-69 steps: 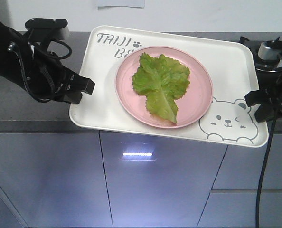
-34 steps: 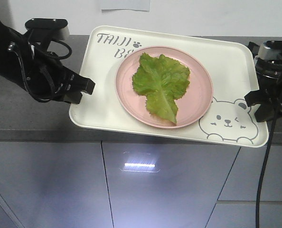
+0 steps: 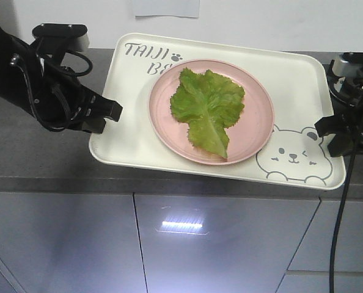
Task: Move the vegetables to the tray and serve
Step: 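Drive the base along the counter holding the tray level with both grippers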
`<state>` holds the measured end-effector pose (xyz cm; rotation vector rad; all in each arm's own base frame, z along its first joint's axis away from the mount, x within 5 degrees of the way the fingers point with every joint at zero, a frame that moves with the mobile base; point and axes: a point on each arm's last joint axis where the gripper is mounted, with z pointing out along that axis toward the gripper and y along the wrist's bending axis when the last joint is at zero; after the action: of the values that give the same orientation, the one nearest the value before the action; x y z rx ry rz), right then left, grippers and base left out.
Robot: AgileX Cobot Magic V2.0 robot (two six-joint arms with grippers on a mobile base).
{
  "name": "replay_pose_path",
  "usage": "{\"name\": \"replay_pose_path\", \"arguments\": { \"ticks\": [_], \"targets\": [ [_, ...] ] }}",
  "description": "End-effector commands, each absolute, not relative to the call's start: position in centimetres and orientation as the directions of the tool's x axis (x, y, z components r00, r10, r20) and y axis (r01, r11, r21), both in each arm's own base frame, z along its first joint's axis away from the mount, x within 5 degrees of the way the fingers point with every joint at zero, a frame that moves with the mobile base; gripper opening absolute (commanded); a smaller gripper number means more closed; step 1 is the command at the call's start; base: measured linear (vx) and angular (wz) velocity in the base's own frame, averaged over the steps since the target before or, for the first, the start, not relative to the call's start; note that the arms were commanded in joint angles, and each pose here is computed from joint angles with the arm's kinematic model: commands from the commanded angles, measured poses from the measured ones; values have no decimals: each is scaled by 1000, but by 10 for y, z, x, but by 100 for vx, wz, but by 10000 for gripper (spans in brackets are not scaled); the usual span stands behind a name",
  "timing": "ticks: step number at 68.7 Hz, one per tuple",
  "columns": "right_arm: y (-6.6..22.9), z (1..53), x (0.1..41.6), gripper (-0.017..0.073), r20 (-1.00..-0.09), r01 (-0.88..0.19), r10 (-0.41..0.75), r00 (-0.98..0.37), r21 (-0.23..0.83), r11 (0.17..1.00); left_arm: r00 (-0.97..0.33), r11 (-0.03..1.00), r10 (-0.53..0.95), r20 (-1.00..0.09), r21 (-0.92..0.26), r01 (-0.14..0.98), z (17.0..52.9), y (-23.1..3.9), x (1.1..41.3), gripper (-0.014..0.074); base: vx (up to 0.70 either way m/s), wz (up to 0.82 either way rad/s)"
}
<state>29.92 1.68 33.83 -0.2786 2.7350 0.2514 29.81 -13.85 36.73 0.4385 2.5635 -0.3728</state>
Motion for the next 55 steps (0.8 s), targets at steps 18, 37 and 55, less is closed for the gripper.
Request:
{"name": "replay_pose_path", "arguments": {
  "ticks": [18,37,55],
  "targets": [
    [34,364,292,4,-497,-302,-155,-854,231,925,-745,842,145,-651,-315,439,401,-156,286,-6,6,5],
    [34,364,292,4,-497,-302,-155,-854,231,925,-745,842,145,-651,-315,439,401,-156,286,-6,5,6],
    [34,364,292,4,-497,-302,-155,-854,231,925,-745,842,145,-651,-315,439,401,-156,286,-6,5,6]
  ]
}}
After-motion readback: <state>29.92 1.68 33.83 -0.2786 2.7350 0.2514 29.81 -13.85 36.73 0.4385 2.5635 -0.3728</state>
